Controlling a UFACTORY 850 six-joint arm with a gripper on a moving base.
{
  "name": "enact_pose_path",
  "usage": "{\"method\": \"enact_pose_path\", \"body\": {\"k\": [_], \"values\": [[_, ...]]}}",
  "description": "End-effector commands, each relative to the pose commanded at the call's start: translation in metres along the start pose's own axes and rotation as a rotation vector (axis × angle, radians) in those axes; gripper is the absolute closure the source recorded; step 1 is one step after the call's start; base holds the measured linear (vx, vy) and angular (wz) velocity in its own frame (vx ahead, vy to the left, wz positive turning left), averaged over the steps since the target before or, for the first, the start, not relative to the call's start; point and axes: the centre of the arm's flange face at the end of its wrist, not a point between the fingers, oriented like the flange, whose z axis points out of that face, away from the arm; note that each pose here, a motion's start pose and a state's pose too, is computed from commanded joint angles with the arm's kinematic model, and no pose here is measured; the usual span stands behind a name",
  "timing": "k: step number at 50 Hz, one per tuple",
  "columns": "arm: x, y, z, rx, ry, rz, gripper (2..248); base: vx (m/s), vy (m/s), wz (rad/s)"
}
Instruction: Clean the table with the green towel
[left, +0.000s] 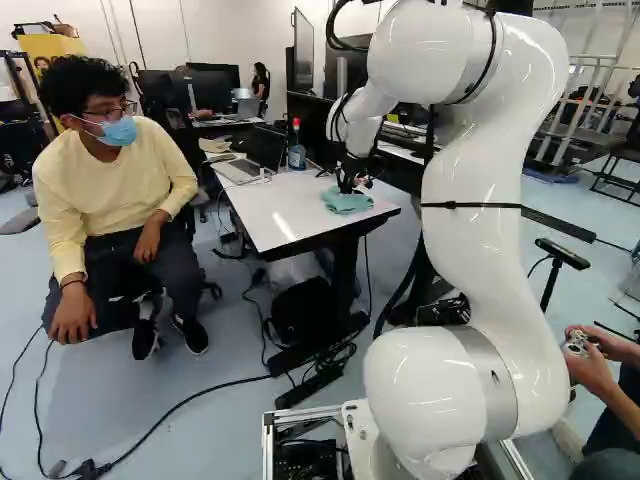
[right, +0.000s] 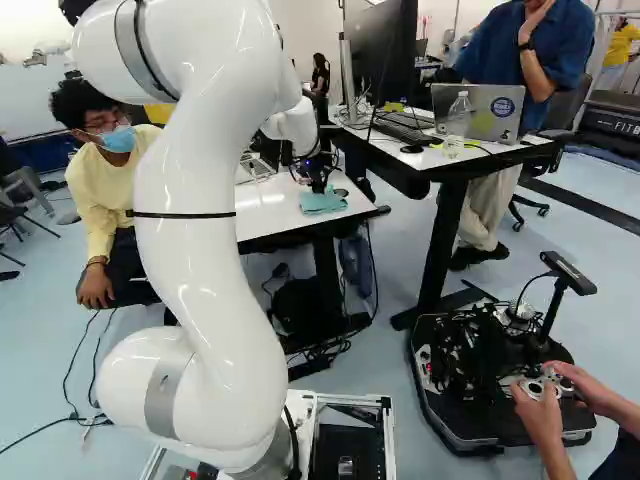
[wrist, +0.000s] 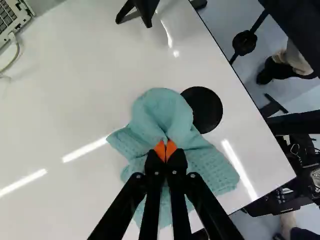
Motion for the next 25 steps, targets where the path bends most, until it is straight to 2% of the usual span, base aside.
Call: {"method": "enact_pose_path", "body": {"k": [25], "values": [[0.006, -0.001, -0.034, 0.002, 0.049, -0.001, 225, 0.0, 0.0, 0.0]]}}
